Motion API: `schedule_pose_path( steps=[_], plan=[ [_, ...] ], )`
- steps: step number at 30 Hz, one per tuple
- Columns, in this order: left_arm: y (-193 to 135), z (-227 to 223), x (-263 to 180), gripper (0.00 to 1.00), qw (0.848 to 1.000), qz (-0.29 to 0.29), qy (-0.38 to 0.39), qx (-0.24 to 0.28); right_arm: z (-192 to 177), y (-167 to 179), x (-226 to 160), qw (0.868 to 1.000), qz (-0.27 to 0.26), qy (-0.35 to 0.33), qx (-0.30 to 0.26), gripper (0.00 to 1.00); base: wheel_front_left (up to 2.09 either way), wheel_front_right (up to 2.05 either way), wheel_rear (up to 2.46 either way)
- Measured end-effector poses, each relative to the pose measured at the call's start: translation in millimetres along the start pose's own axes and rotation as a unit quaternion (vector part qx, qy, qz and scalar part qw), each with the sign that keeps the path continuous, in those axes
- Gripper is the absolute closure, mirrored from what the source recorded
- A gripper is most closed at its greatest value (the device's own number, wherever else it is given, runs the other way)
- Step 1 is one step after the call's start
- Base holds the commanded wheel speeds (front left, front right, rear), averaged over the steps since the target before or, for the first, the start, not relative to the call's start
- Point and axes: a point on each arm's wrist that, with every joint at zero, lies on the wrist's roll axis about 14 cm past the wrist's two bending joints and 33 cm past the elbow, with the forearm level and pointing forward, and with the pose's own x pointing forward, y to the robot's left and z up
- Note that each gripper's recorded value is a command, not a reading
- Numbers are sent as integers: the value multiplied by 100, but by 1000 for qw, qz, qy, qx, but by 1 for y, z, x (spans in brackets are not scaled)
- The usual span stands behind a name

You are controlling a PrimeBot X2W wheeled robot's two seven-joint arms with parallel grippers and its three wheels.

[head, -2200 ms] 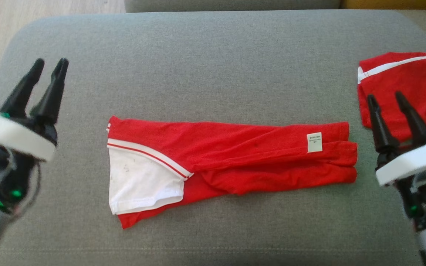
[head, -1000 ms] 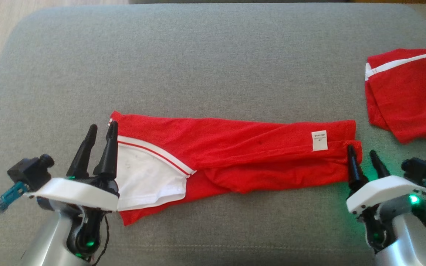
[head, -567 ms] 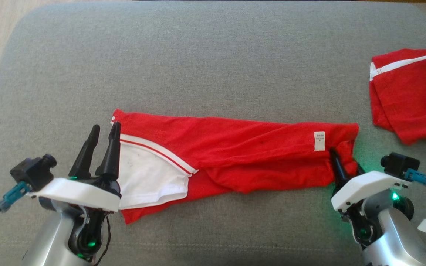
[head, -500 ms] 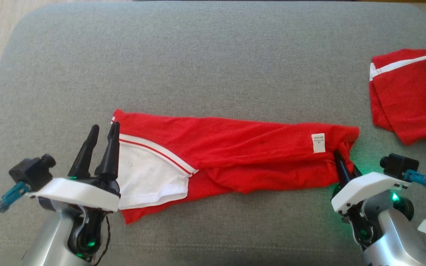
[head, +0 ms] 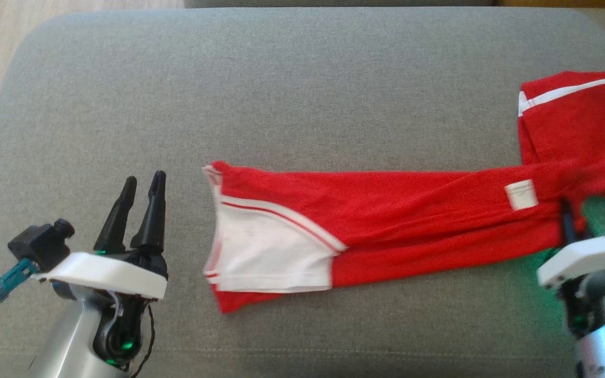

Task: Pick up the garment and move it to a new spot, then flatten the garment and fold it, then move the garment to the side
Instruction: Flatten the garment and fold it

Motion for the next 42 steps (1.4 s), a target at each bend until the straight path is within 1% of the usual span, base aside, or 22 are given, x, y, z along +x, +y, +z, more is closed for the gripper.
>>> schedule_pose_path(
  steps=[2, 3, 6, 12, 17, 22, 28, 31, 35, 37, 40, 42],
  plan=[
    [0, 0, 1, 0, 1000, 1, 0, -1, 19, -14, 1, 999, -19, -26, -10, 100, 0, 0, 0],
    [1, 0, 1, 0, 1000, 2, -1, -2, 36, -24, 2, 998, -34, -49, -15, 100, 0, 0, 0],
    [1, 0, 1, 0, 1000, 2, 0, -2, 45, -24, 2, 997, -36, -63, -19, 100, 0, 0, 0],
    [-1, -1, 1, 0, 1000, 2, -1, -6, 61, 3, 0, 996, -7, -84, -18, 100, 0, 0, 0],
    [-3, 2, -1, 0, 1000, 0, -6, -6, 71, 30, -10, 995, 30, -93, -25, 100, 0, 0, 0],
    [-6, 4, -1, 0, 1000, -4, -8, -6, 75, 67, -22, 992, 85, -90, -9, 100, 0, 0, 0],
    [-9, 6, -2, 0, 1000, -9, -11, -5, 82, 118, -39, 982, 167, -90, 16, 100, 0, 0, 0],
    [-11, 7, -2, 0, 1000, -11, -13, -5, 82, 146, -48, 973, 213, -86, 36, 100, 0, 0, 0],
    [-10, 8, -3, 0, 1000, -10, -14, -4, 73, 181, -59, 959, 271, -67, 48, 100, 0, 0, 0],
    [-9, 8, -4, 0, 1000, -8, -14, -5, 65, 197, -64, 952, 295, -54, 56, 100, 0, 0, 0],
    [-8, 7, -4, 0, 1000, -5, -14, -6, 55, 217, -71, 940, 329, -32, 80, 100, 0, 0, 0],
    [-7, 6, -4, 0, 1000, -3, -13, -7, 45, 229, -74, 934, 346, -19, 84, 100, 0, 0, 0]
  ],
)
